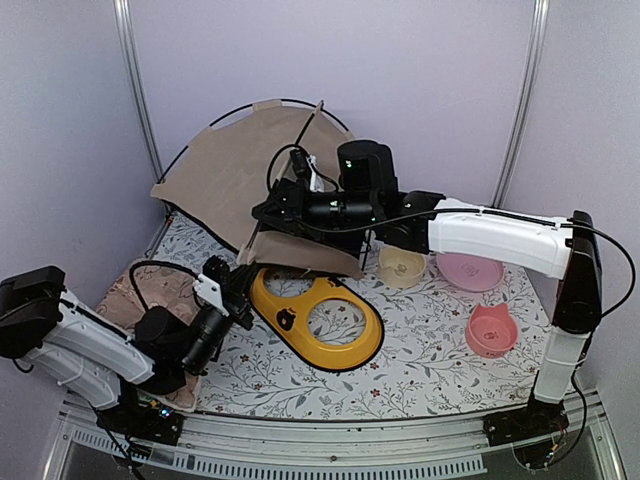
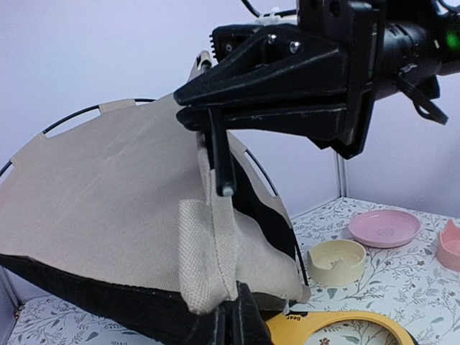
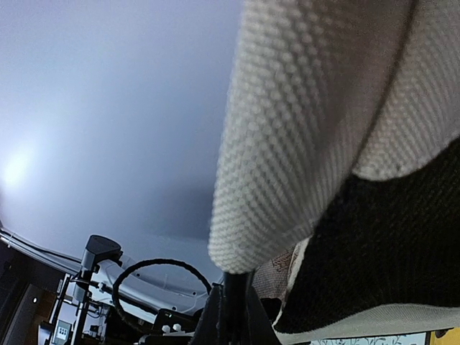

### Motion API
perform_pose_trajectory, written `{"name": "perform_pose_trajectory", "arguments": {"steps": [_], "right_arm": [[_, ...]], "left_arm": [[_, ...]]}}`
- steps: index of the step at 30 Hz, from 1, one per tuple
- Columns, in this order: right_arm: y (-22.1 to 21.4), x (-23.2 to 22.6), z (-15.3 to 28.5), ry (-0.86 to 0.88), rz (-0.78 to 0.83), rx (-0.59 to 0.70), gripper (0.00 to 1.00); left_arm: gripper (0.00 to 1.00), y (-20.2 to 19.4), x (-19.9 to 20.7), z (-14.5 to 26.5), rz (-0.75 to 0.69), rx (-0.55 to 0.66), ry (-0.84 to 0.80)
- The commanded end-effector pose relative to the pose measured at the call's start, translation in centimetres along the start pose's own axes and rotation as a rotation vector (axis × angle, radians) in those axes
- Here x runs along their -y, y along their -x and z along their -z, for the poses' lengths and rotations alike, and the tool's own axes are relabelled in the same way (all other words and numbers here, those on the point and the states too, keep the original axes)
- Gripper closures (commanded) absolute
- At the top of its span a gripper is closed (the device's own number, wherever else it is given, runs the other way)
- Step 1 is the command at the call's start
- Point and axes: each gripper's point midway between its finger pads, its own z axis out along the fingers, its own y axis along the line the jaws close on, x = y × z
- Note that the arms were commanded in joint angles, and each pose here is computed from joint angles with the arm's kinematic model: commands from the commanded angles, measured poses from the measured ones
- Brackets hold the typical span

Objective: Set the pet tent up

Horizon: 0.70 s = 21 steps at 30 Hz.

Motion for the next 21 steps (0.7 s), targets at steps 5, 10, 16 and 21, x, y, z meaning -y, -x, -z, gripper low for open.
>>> {"name": "perform_pose_trajectory", "arguments": {"steps": [5,10,16,21], "right_arm": [[7.2,0.2,3.5,-0.064,0.035,0.301,1.00],[7.8,0.4,3.4,-0.067,0.036,0.331,1.00],[8.1,0.5,2.7,-0.063,0.035,0.337,1.00],[8.1,0.9,2.5,-0.072,0.036,0.338,1.00]], "left_arm": [[1.00,3.5,0.9,1.6,0.089,0.130,-0.076],[1.00,3.3,1.4,1.8,0.070,0.122,-0.093],[1.00,3.2,1.8,1.8,0.052,0.119,-0.098],[1.00,3.3,2.1,1.7,0.043,0.121,-0.101]]}}
